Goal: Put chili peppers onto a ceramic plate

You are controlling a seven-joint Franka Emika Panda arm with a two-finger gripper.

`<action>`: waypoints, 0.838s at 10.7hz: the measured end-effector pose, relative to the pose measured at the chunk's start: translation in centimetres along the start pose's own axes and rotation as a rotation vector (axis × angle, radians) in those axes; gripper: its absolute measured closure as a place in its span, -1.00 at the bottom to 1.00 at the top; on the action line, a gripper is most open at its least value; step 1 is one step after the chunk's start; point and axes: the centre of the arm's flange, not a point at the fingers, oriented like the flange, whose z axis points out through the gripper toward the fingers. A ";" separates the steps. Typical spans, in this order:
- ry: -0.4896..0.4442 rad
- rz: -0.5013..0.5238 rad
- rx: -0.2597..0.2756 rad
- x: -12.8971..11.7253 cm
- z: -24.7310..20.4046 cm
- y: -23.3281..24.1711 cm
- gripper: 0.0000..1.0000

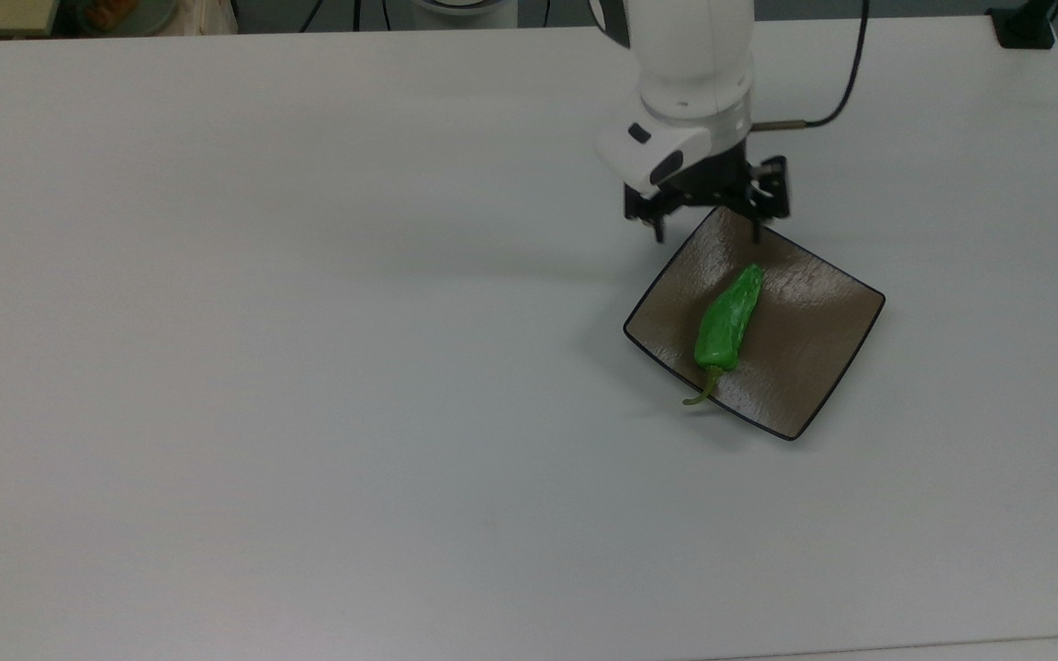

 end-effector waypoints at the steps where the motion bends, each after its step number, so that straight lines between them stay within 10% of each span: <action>1: -0.037 -0.033 -0.088 -0.7 -1.1 1.0 -1.00; 5: -0.183 -0.230 -0.327 -3.0 -6.1 5.4 -1.00; 9: -0.165 -0.193 -0.342 -0.9 -12.6 14.3 -1.00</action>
